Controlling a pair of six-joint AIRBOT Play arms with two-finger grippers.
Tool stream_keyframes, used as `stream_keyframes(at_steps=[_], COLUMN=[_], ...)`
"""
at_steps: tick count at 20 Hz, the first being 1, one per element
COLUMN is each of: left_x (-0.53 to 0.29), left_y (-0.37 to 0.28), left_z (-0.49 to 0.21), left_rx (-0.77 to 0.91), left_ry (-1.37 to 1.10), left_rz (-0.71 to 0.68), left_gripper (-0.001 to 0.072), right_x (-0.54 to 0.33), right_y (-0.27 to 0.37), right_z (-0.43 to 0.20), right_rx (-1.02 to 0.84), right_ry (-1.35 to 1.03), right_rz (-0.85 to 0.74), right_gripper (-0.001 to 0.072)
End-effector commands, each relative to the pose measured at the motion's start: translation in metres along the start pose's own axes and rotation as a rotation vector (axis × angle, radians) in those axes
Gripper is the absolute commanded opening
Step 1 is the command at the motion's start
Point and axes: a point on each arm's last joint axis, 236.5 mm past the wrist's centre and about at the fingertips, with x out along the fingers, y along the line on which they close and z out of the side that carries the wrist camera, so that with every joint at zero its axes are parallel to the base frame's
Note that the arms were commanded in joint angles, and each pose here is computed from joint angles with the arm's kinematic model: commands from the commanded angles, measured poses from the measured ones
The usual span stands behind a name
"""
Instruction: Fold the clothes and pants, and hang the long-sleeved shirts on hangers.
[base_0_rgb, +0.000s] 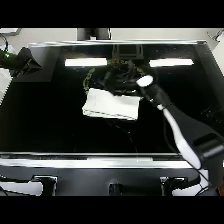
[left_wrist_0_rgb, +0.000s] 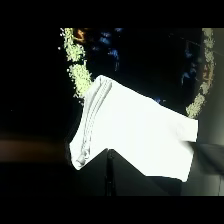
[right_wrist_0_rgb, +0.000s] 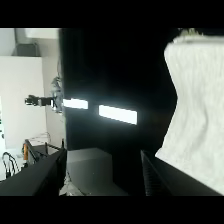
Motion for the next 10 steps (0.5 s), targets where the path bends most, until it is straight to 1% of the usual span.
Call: stream_keyframes(at_steps=[1,2,3,6,8,10], left_x=[0.000,0.000,0.000,0.000,0.000,0.000], left_y=[0.001,0.000,0.000,0.000,0.000,0.000], left_z=[0.000,0.000,0.000,0.000,0.000,0.000], left_rx=[-0.001,-0.001,-0.001,0.000,0.000,0.000], left_ry=[-0.001,-0.001,-0.001,0.000,0.000,0.000], left_rz=[0.001,0.000,0.000,0.001,0.001,0.001], left_gripper=[0.0016,0.0016,0.0016,0.0016,0.0016,0.0016], right_x=[-0.082,-0.109,-0.133,-0.190,-0.197,-0.184], right_y=[-0.016,-0.035,-0.056,-0.129,-0.160,-0.183], right_z=[0.041,0.052,0.057,0.064,0.062,0.051], right_rx=[-0.035,-0.026,-0.028,-0.035,-0.011,0.000], right_ry=[0.002,0.018,0.042,0.106,0.152,0.220], right_rz=[-0.039,-0.069,-0.102,-0.249,-0.264,-0.254], right_gripper=[0.0565,0.0640,0.0669,0.0678,0.0684,0.0686])
